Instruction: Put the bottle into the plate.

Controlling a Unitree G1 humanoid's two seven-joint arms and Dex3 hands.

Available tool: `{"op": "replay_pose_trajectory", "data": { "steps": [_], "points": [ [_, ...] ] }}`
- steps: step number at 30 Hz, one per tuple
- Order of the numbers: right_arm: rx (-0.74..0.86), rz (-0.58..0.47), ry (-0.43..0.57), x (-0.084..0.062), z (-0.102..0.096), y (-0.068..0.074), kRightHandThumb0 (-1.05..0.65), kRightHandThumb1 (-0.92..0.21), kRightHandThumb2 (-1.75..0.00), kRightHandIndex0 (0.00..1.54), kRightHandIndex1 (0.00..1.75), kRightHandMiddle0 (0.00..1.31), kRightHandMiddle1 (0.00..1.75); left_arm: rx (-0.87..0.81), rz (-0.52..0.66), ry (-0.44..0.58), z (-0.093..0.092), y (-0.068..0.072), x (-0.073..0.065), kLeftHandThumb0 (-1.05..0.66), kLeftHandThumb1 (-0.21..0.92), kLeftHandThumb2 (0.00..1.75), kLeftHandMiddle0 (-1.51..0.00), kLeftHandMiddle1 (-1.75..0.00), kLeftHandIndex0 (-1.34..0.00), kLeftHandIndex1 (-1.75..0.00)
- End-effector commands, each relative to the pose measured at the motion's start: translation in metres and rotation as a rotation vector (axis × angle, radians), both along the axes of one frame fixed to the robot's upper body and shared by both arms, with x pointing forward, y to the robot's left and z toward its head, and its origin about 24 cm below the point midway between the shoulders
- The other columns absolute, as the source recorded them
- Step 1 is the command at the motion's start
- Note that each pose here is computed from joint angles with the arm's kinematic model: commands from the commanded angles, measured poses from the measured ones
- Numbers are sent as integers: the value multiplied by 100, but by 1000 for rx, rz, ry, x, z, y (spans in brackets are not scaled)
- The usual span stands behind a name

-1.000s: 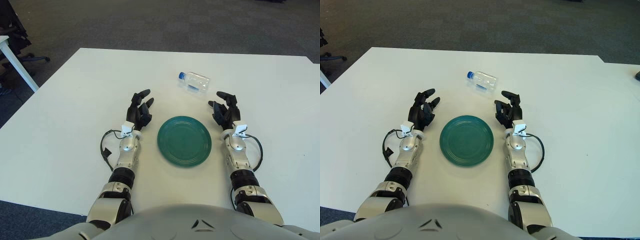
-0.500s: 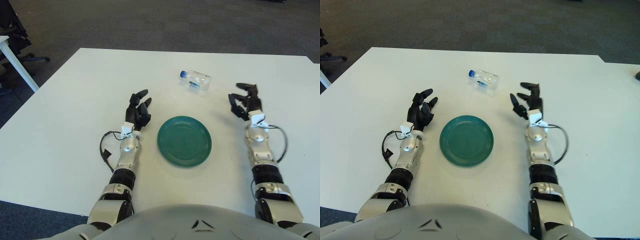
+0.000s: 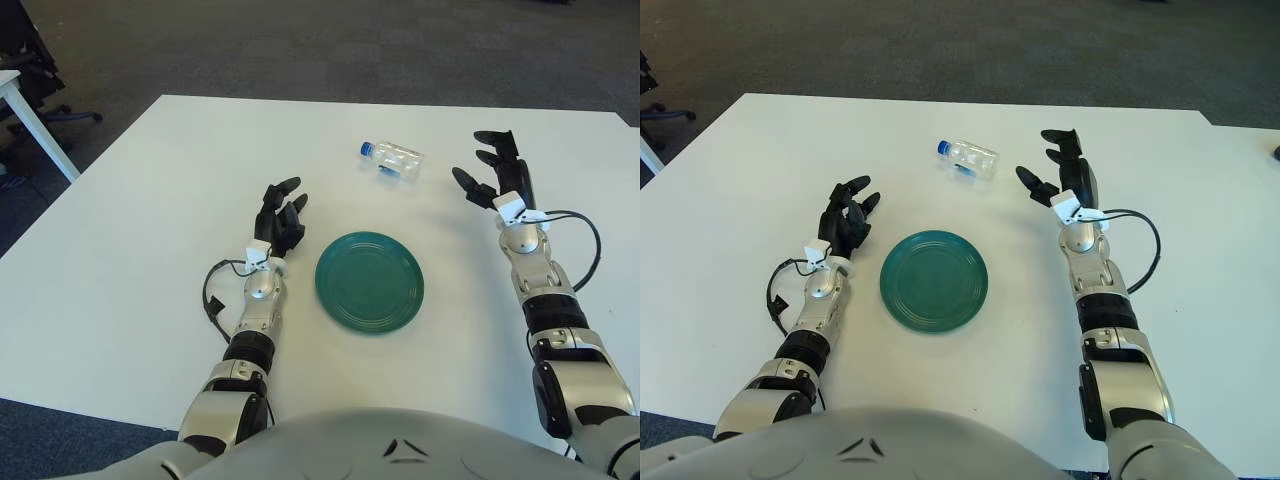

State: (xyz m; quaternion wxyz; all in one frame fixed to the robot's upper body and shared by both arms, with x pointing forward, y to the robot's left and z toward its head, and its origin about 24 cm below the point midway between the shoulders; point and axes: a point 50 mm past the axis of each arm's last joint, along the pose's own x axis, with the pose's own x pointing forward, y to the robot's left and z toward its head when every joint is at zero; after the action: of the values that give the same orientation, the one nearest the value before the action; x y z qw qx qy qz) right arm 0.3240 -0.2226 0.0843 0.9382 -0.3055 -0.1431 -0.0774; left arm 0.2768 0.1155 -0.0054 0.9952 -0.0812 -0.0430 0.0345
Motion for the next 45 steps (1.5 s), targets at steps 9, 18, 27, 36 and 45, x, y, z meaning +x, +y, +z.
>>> {"op": "replay_pose_trajectory", "data": {
  "steps": [9,18,27,36,45],
  "points": [
    [-63,16,-28,12,18,-8,-66,-92,-39,48,11,0,84,-32,30,116,-27,0,-17,-68,92,77,-75,-18,-44,-95],
    [-128,11,-25,25,26,-3,-68,-92,-41,50,10,0,84,-41,4,86,-27,1,-16,-68,92,81,-75,-19,-43,-93],
    [-174,32,18,54,41,9,-68,-92,-37,49,7,0,84,-61,-1,83,-28,-1,-16,-66,92,83,-76,-22,-42,-93],
    [-235,66,83,72,52,25,-67,-92,-34,47,4,0,79,-75,-6,84,-29,-7,-19,-67,92,82,-75,-24,-42,-93],
    [-329,75,160,82,54,38,-71,-92,-34,45,3,0,73,-100,-17,78,-28,-14,-24,-65,92,78,-69,-38,-44,-95]
  ]
}}
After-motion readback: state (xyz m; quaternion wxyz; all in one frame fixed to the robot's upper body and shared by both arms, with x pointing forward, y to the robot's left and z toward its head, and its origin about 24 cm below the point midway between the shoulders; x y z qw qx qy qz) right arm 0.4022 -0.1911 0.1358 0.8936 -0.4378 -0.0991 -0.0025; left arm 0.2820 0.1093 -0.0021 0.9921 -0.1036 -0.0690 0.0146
